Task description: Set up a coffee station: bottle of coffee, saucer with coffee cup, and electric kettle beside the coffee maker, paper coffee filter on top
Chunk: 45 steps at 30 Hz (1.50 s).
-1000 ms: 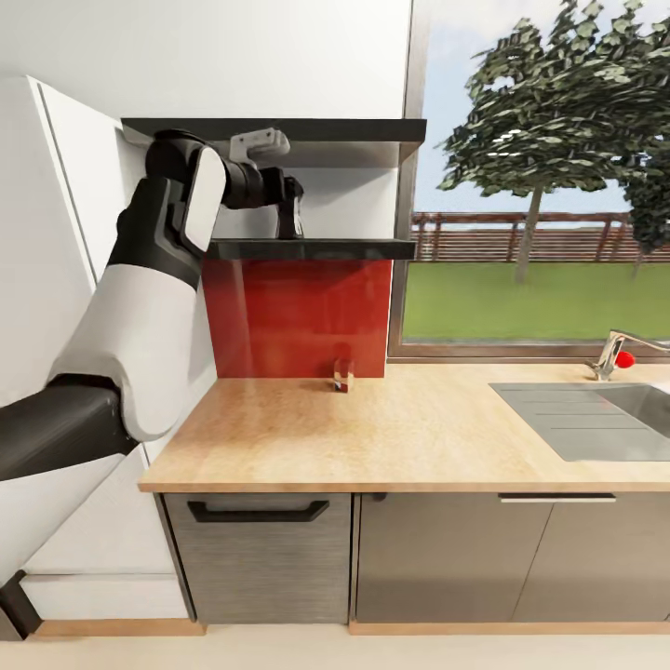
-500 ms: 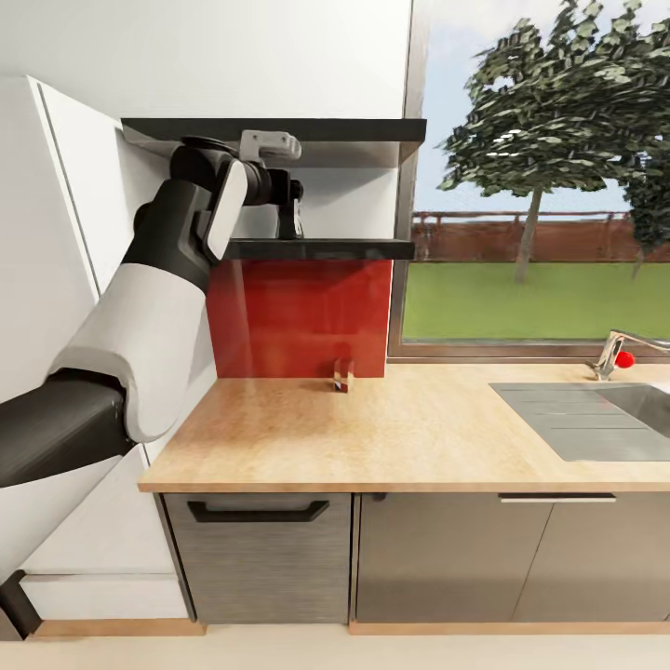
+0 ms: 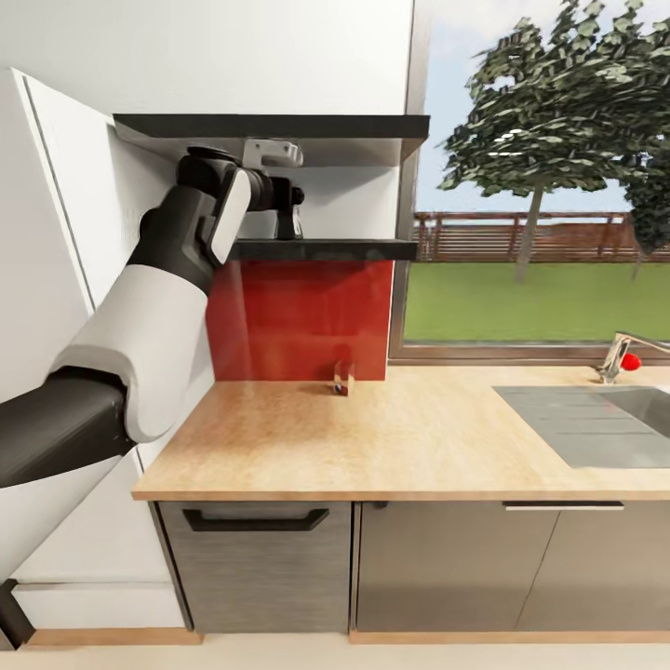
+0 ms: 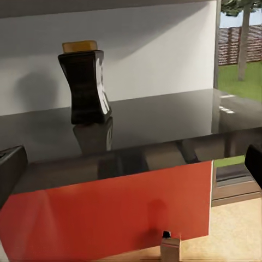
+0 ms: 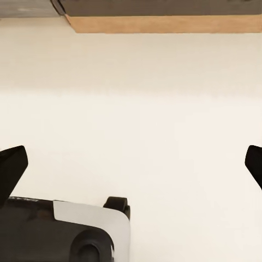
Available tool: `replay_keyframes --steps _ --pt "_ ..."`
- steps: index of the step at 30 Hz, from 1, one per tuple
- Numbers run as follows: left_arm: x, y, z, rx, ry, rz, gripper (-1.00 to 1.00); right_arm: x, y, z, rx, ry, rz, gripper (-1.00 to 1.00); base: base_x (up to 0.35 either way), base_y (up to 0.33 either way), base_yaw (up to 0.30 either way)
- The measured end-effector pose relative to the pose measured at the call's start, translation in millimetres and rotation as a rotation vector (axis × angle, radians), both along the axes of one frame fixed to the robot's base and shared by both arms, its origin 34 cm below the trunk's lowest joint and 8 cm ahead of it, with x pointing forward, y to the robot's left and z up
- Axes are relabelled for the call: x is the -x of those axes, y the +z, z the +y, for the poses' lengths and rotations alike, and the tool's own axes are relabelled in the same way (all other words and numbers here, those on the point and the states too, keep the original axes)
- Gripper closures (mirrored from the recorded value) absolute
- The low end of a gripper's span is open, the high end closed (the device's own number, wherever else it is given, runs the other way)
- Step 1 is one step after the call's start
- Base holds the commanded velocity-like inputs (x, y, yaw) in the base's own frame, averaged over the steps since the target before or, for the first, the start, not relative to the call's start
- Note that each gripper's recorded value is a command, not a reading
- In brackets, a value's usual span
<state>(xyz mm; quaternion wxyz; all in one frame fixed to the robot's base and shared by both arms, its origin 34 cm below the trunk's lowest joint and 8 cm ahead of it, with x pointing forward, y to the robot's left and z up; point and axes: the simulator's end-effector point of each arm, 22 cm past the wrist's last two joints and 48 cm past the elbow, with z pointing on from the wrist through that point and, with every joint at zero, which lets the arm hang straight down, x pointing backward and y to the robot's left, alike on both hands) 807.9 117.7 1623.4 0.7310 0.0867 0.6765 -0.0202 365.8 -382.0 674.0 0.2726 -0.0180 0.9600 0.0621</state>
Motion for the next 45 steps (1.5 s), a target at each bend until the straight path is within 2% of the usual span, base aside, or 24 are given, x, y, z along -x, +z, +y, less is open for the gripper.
replay_keyframes --steps 3,7,13,18,24,25,32,34,35,38,39,42,45 --pt "-5 -9 0 -0.003 0.002 0.021 -1.00 2 0 -2 0.001 0.002 0.001 -1.00 0.126 0.000 0.000" --pt "-6 -7 -1 -0.001 0.000 0.007 -1.00 3 0 -2 0.000 0.003 0.001 -1.00 0.136 0.000 0.000" --pt "-13 -17 -1 -0.004 0.001 0.027 -1.00 3 0 -4 0.003 0.003 0.001 -1.00 0.164 0.000 0.000" --pt "-17 -18 -1 -0.001 -0.001 0.010 -1.00 5 0 -6 0.005 0.002 0.004 -1.00 0.126 0.000 0.000" --pt "-20 -21 -2 0.002 -0.002 0.005 -1.00 41 -10 -11 0.017 0.004 0.041 -1.00 0.149 0.000 0.000" --pt "-20 -20 -2 0.003 -0.003 0.002 -1.00 54 -11 -15 0.027 0.012 0.039 -1.00 0.036 0.000 0.000" --pt "-19 -17 -2 0.005 -0.002 -0.007 -1.00 88 -12 -29 0.050 0.014 0.035 -1.00 0.011 0.000 0.000" --pt "-19 -16 -1 0.006 -0.003 -0.011 -1.00 99 -7 -35 0.042 -0.004 -0.005 -1.00 0.001 0.000 0.000" --pt "-19 -15 -1 0.009 -0.003 -0.011 -1.00 106 -1 -35 0.022 -0.010 -0.046 -1.00 0.001 0.000 0.000" --pt "-19 -15 0 0.017 -0.003 -0.010 -1.00 117 11 -36 -0.024 -0.022 -0.111 -1.00 0.000 0.000 0.000" --pt "-19 -15 2 0.024 -0.003 -0.010 -1.00 119 19 -34 -0.061 -0.033 -0.151 -1.00 0.000 0.000 0.000" --pt "-19 -13 3 0.035 -0.005 -0.011 -1.00 120 32 -28 -0.121 -0.039 -0.208 -1.00 0.000 0.000 0.000" --pt "-17 -11 4 0.039 -0.005 -0.015 -1.00 123 36 -25 -0.143 -0.041 -0.228 -1.00 0.048 0.000 0.000"
